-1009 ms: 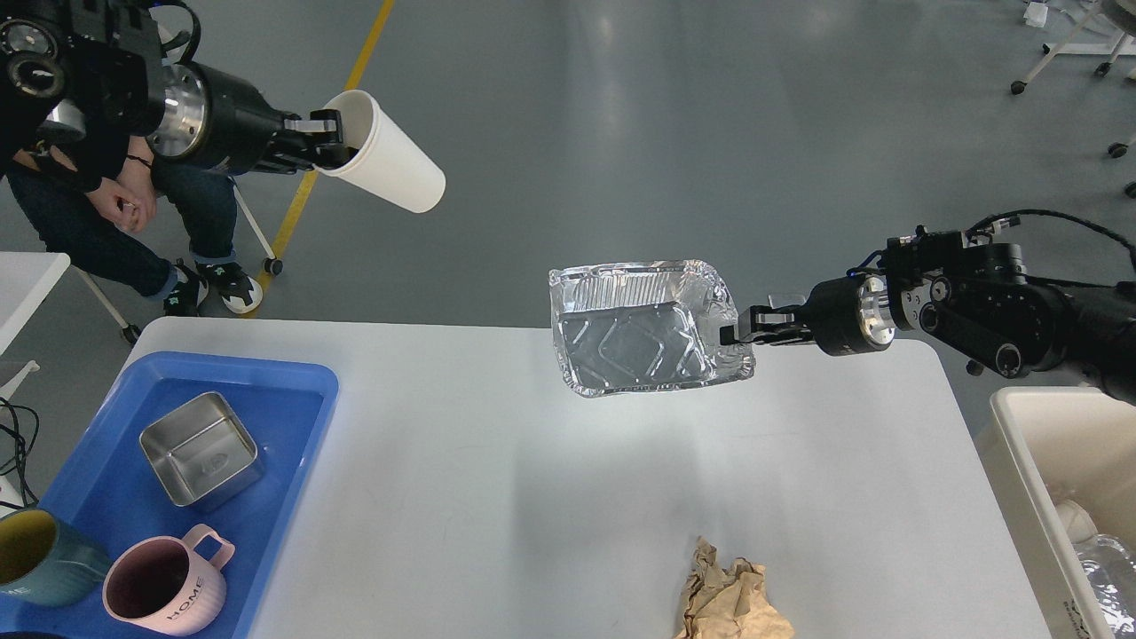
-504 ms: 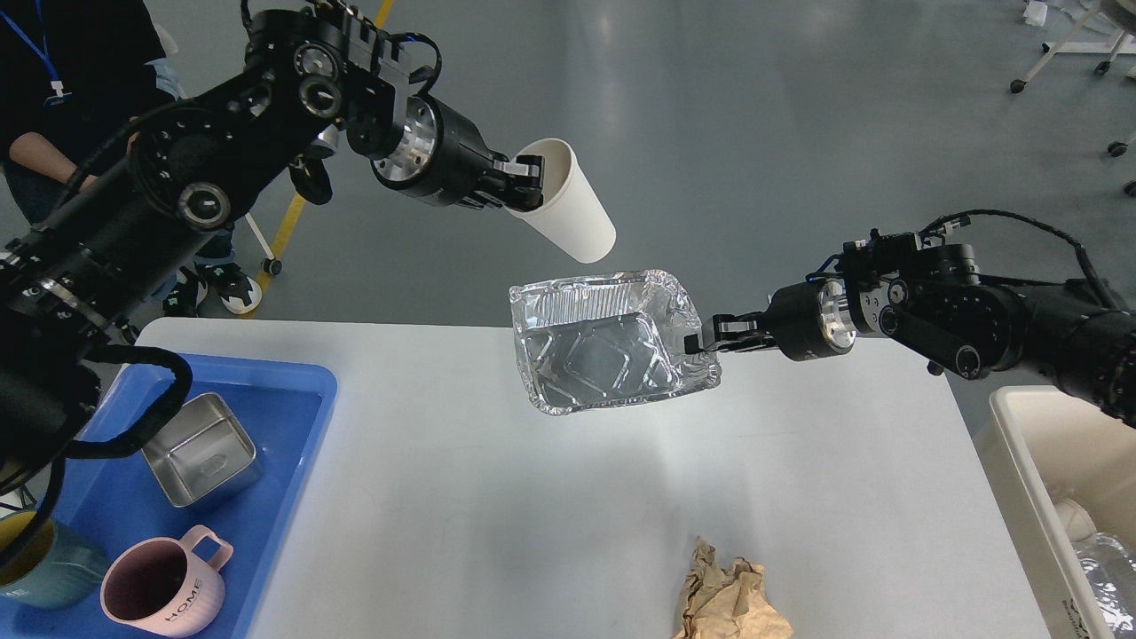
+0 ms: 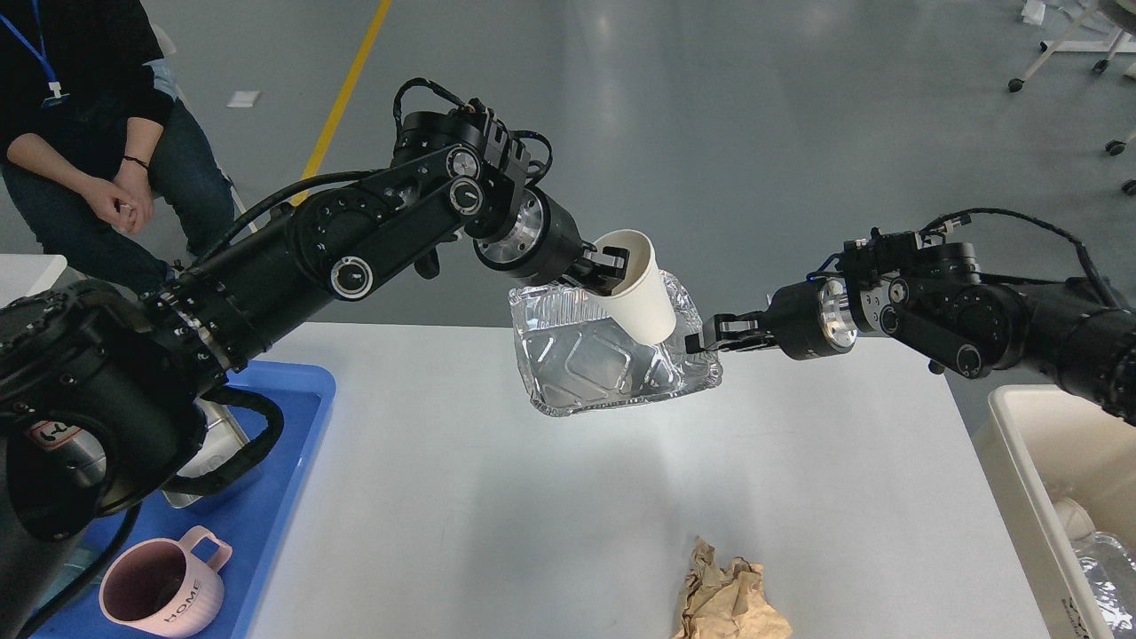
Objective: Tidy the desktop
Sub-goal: 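Place the paper cup into the held foil tray and release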
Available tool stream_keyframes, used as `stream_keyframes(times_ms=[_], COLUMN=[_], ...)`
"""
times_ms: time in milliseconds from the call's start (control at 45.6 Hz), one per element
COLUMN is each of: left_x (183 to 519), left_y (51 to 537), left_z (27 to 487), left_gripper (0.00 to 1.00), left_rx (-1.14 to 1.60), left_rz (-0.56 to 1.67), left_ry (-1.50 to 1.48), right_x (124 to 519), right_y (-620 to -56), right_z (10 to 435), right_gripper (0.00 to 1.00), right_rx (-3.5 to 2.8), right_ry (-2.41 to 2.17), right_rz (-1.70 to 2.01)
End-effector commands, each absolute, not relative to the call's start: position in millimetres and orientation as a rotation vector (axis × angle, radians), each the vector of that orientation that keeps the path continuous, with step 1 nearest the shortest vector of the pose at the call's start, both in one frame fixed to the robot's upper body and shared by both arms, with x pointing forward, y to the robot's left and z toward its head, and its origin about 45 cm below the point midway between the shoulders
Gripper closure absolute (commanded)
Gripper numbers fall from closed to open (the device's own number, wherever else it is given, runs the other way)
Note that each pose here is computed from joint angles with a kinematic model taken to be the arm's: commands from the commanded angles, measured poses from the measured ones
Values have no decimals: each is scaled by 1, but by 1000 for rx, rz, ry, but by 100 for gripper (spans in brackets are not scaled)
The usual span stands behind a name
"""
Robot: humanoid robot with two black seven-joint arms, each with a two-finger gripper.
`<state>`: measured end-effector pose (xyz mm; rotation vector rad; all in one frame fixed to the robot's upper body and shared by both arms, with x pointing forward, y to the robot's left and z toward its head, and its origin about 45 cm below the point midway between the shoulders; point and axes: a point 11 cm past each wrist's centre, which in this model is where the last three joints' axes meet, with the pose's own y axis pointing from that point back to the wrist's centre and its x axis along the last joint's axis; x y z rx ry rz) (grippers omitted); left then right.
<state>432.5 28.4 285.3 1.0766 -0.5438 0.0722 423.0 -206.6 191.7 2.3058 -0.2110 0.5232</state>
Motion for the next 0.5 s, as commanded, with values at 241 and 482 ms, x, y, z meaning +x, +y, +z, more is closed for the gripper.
stream_keyframes(times_ms=[241, 482], left_x=[430, 434], left_y=[34, 26], left_z=[253, 254], left_gripper=[100, 59], left_rx=[1110, 1075], left_rz=[86, 166], left_ry=[-496, -495], right_x=[425, 425], right_y=[-206, -213], right_z=[196, 198], right_gripper=[100, 100], right_rx=[2306, 2301], right_ry=[-214, -225], right_rz=[532, 527])
